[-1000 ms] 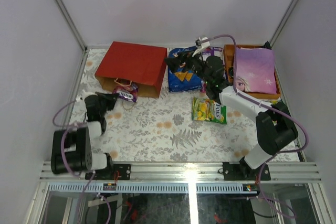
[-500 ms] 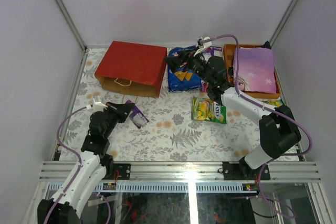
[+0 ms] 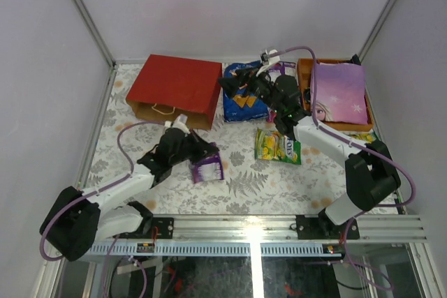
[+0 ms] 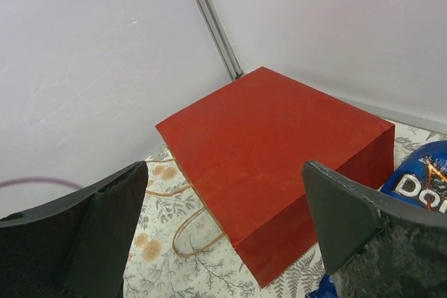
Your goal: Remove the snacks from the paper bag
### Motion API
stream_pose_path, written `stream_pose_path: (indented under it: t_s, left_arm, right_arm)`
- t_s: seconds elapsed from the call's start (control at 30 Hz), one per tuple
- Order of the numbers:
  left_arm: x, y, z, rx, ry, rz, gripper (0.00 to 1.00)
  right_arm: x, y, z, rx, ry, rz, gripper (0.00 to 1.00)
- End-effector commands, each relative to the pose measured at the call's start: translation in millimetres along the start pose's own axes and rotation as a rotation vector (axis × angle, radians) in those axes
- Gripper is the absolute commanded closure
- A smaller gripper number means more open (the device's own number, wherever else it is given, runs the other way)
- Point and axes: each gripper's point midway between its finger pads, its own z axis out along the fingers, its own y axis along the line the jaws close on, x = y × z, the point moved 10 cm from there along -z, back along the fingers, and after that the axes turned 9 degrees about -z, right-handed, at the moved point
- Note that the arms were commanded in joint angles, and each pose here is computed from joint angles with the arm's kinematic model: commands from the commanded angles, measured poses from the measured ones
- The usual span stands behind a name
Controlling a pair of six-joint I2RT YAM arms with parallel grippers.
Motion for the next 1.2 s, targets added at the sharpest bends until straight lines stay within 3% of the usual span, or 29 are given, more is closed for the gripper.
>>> stream_pose_path:
  t_s: [0.0,0.17,0.3,0.43,0.6,0.73,1.03,1.17]
  left_arm:
    - [-9,-104,6,0.324,-0.006,0.165,1.00]
    - [7,-144,6,0.454,0.093,0.204,1.00]
    - [8,-136,5,0.470,0.092,0.152,1.00]
    - [7,-92,19,0.304,0.017,0.113,1.00]
    - [-9,1,35,0.003,-0.061,0.050,1.00]
    - [-27,45,24,-0.089,-0.103,-0.020,1.00]
    - [-43,25,5,-0.122,-0.231,0.073,1.00]
    - [-47,22,13,-0.151,-0.204,0.113,1.00]
  right_arm:
    - [-30,9,-4,-0.005,-0.096,-0.052,0.01]
    - [-37,8,-10,0.027,-0.105,-0.092,0.01]
    - [-38,7,-11,0.042,-0.107,-0.105,0.01]
    - [-37,8,-9,0.031,-0.103,-0.099,0.00]
    - [-36,8,-10,0.028,-0.096,-0.094,0.00]
    - [-37,9,-9,0.020,-0.095,-0.089,0.01]
    - [-32,9,-3,0.001,-0.079,-0.064,0.01]
    - [-32,8,-3,0.006,-0.073,-0.067,0.01]
